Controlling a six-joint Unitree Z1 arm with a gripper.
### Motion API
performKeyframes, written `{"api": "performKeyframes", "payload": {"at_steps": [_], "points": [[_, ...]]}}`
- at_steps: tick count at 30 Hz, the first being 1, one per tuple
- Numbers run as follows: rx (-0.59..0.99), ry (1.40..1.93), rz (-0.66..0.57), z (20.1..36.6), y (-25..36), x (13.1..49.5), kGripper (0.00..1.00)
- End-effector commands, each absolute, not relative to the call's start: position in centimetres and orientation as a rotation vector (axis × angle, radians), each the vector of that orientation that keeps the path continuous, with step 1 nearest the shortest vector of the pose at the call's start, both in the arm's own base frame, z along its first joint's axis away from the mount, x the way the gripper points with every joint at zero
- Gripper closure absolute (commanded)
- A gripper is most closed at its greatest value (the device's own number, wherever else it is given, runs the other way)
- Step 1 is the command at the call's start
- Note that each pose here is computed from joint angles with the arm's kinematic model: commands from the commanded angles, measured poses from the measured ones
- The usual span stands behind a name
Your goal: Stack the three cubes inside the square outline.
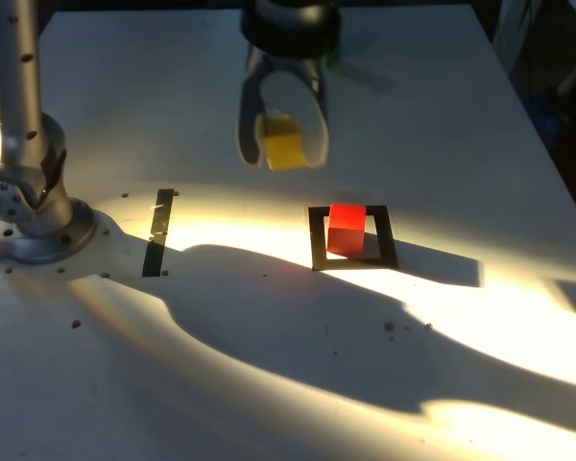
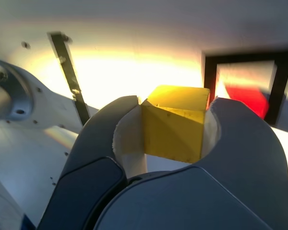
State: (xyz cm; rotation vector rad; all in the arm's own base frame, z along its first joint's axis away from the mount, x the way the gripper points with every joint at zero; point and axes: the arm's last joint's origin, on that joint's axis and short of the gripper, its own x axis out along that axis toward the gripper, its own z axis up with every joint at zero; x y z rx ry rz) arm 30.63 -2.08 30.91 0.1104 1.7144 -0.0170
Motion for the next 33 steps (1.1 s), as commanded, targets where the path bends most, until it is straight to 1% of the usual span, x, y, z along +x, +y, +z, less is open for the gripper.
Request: {"api": "performKeyframes", "payload": {"at_steps": [1, 6, 9, 14, 22, 29, 33], "points": [[0.128, 1.722, -0.007, 31.0, -2.8, 31.5, 0.7], [0.171, 1.719, -0.008, 30.8, -4.5, 33.1, 0.7], [0.19, 1.719, -0.008, 30.3, -5.3, 34.0, 0.7], [0.2, 1.752, -0.012, 28.8, -5.8, 35.3, 0.7], [0.217, 1.79, -0.006, 27.1, -5.9, 36.4, 0.7], [0.226, 1.797, -0.004, 26.5, -6.0, 37.1, 0.7], [0.237, 1.808, -0.009, 25.8, -6.2, 37.9, 0.69]]}}
